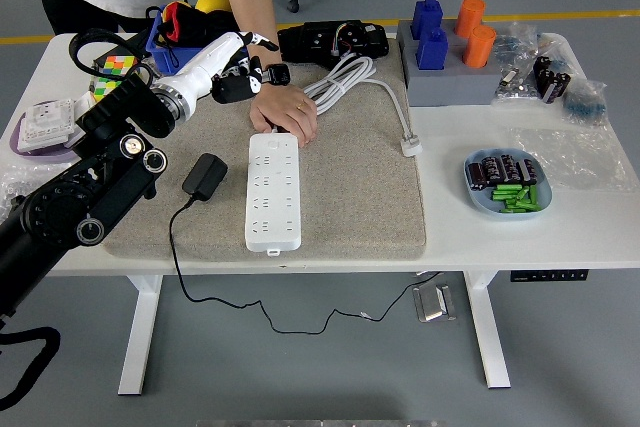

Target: Pull the plug out,throw it away,press the button

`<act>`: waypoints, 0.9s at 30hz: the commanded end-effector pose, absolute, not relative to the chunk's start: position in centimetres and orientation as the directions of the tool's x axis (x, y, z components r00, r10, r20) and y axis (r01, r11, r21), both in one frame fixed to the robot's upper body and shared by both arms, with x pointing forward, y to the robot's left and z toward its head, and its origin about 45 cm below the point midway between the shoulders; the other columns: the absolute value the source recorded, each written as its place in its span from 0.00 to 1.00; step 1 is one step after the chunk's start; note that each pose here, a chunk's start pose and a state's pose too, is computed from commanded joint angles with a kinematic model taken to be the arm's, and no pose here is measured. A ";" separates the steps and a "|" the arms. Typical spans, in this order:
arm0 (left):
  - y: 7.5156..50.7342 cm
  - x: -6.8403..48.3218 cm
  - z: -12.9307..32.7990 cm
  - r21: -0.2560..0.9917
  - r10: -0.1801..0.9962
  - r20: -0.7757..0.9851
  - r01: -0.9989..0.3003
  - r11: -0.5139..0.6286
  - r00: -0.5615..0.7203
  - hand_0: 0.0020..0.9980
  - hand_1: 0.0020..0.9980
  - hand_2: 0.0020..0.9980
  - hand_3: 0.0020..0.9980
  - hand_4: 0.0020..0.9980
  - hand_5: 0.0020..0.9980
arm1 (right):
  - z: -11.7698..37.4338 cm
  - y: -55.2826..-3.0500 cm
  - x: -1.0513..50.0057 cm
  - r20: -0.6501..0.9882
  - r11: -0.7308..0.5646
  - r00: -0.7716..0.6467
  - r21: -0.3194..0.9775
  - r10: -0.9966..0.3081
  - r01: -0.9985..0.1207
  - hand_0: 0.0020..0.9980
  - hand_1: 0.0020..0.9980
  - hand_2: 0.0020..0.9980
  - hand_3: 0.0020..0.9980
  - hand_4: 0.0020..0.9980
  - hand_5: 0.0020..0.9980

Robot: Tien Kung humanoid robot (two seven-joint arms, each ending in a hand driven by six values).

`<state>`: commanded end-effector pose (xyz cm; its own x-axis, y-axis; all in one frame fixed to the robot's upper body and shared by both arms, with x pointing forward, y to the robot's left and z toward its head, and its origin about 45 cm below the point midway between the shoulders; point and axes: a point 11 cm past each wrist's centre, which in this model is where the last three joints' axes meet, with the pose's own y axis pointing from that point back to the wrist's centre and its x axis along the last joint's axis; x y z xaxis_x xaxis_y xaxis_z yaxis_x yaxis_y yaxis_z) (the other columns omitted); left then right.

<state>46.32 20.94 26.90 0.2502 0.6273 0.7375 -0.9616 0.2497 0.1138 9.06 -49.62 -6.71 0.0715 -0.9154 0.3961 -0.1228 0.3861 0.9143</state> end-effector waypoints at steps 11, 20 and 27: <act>28.2 43.9 25.5 0.056 0.720 0.687 -0.995 0.084 0.100 0.84 0.83 0.78 0.84 0.70 0.04 | -6.7 -49.6 9.3 0.396 0.386 0.072 0.914 -0.915 -0.128 0.77 0.73 0.72 0.71 0.89 0.66; 32.6 42.3 25.6 -0.011 0.769 0.638 -0.999 -0.040 -0.038 0.89 0.89 0.84 0.85 0.70 0.06 | -6.6 -49.2 10.6 0.395 0.381 0.084 0.913 -0.915 -0.148 0.77 0.73 0.72 0.71 0.89 0.66; 34.3 41.0 25.0 0.002 0.777 0.626 -0.997 -0.074 -0.056 0.89 0.89 0.85 0.85 0.71 0.11 | -6.6 -49.4 9.8 0.399 0.386 0.094 0.913 -0.912 -0.135 0.77 0.73 0.72 0.71 0.89 0.66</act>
<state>40.96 34.28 25.04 -0.0564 0.7774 0.6265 -0.9972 -0.0743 0.0023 9.82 -49.44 -6.63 0.0937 -0.9120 0.3992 -0.1346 0.3857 0.9127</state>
